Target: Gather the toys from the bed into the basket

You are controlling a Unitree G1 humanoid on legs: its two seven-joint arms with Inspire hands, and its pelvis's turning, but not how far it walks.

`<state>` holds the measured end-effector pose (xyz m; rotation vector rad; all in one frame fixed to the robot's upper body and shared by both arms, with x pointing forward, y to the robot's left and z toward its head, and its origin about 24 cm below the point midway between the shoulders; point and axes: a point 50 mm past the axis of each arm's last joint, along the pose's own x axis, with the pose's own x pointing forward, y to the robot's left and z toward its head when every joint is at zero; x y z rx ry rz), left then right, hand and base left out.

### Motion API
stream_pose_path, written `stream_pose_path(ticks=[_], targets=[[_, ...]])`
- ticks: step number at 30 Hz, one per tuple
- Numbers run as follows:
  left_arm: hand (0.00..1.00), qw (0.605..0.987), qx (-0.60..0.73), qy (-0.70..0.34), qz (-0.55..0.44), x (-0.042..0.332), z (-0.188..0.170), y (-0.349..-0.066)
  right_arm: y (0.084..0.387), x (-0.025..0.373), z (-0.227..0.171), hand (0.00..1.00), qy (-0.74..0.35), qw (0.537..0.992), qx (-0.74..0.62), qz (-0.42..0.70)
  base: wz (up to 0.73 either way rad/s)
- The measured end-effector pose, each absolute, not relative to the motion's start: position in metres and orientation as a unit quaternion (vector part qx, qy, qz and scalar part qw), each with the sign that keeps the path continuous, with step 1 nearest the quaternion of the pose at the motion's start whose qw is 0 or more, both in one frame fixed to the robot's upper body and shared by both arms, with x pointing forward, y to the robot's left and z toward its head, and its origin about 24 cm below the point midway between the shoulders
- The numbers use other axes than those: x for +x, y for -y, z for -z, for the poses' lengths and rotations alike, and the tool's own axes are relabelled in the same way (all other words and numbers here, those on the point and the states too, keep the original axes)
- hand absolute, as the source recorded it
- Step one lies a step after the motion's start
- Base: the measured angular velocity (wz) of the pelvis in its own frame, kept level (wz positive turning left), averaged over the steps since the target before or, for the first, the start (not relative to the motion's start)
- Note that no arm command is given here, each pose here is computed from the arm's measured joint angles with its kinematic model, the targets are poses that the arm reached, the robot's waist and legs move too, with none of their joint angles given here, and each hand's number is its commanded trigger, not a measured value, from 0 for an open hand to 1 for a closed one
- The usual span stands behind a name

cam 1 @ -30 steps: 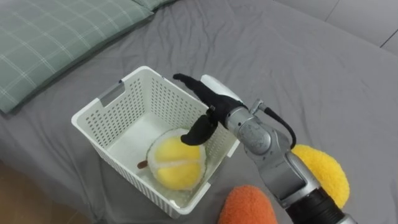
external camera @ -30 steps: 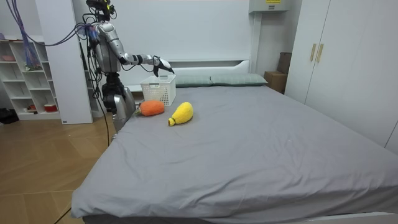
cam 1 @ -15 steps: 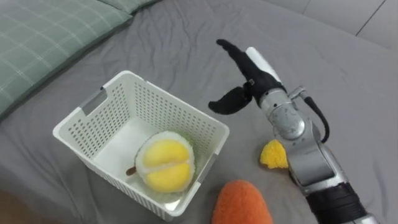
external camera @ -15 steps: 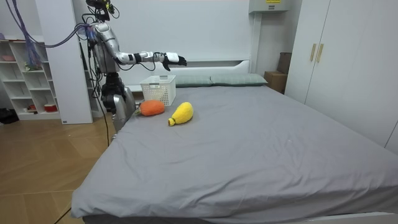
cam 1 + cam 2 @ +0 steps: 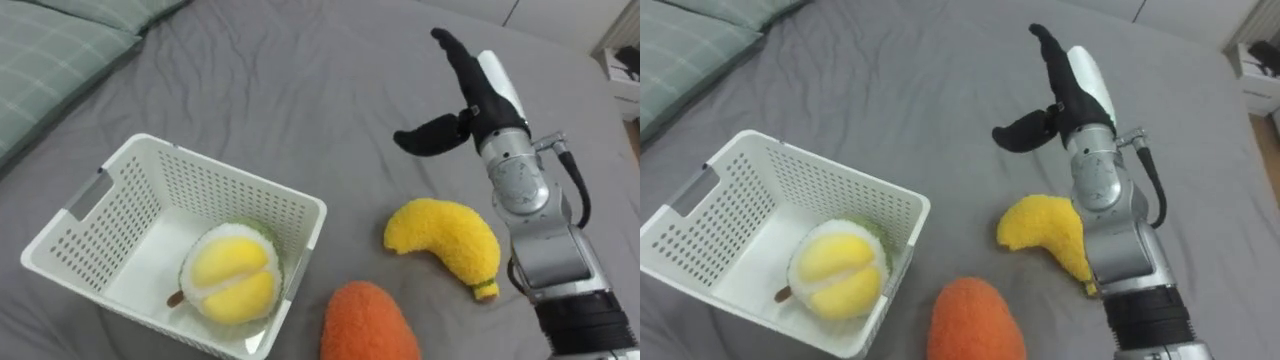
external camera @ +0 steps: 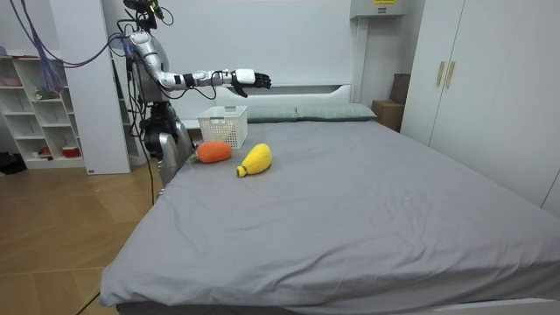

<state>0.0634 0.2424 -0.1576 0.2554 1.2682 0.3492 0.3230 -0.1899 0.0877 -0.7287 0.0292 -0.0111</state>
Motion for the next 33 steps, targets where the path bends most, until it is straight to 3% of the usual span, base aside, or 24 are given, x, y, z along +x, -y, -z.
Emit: stream_pose_path(ticks=[7, 33], targets=[[0.0, 0.784, 0.114, -0.587, -0.166, 0.063, 0.157, -0.243, 0.217, 0.322, -0.071, 0.0, -0.07, 0.919, -0.387, 0.02, -0.06], [0.0, 0.767, 0.102, -0.607, -0.181, 0.042, 0.157, -0.257, 0.26, 0.295, 0.013, 0.0, -0.268, 0.881, -0.388, 0.036, -0.01]])
